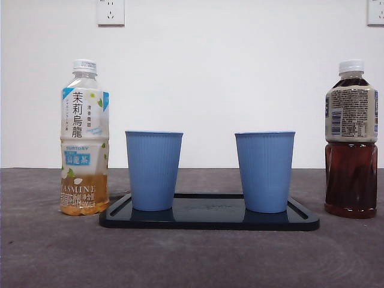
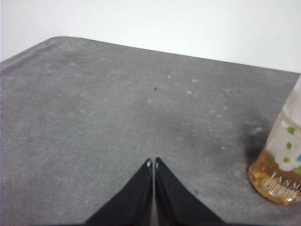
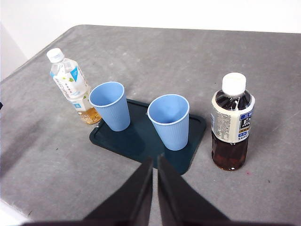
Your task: Pour the drink into the cup
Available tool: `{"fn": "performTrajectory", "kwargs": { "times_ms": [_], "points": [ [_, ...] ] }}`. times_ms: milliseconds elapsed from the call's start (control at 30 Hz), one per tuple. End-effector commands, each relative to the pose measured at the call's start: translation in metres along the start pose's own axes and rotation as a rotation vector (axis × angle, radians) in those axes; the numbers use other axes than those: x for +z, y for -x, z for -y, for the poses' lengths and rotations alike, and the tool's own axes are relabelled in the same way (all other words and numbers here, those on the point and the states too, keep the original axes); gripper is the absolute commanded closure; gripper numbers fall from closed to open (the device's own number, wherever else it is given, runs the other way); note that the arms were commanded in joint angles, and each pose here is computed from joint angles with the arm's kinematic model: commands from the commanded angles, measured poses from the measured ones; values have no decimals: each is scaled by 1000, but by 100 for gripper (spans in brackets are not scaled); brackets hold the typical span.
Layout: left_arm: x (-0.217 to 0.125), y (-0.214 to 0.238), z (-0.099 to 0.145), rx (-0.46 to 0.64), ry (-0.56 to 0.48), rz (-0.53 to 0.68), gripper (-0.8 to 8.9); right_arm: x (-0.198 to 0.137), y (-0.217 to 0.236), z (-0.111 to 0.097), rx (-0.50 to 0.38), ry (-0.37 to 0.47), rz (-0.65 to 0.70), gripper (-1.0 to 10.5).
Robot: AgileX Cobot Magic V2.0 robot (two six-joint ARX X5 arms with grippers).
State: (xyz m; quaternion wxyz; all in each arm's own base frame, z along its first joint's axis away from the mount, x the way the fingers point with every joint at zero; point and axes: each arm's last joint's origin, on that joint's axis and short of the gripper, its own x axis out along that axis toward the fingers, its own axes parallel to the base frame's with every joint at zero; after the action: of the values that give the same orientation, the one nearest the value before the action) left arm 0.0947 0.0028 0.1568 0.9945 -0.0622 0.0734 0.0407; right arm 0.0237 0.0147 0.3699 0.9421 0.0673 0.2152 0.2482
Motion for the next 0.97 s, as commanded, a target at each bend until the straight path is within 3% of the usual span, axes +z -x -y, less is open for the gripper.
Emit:
{"fn": "performTrajectory", "kwargs": {
  "times_ms": [33,667,767,967],
  "points": [
    [-7,-2,0,-4,-105,-25,807,4,3,-1,9,15,22,932],
    [-7,-2,1,-20,-117,-27,807,4,3,-1,-12,32,24,933],
    [-7,-2,1,-19,-117,-27,807,1,-2,5,-157,63,31,933],
    [-7,-2,1,-19,-117,-27,807,-33,-56,41,-504,5,138,933]
  ]
}}
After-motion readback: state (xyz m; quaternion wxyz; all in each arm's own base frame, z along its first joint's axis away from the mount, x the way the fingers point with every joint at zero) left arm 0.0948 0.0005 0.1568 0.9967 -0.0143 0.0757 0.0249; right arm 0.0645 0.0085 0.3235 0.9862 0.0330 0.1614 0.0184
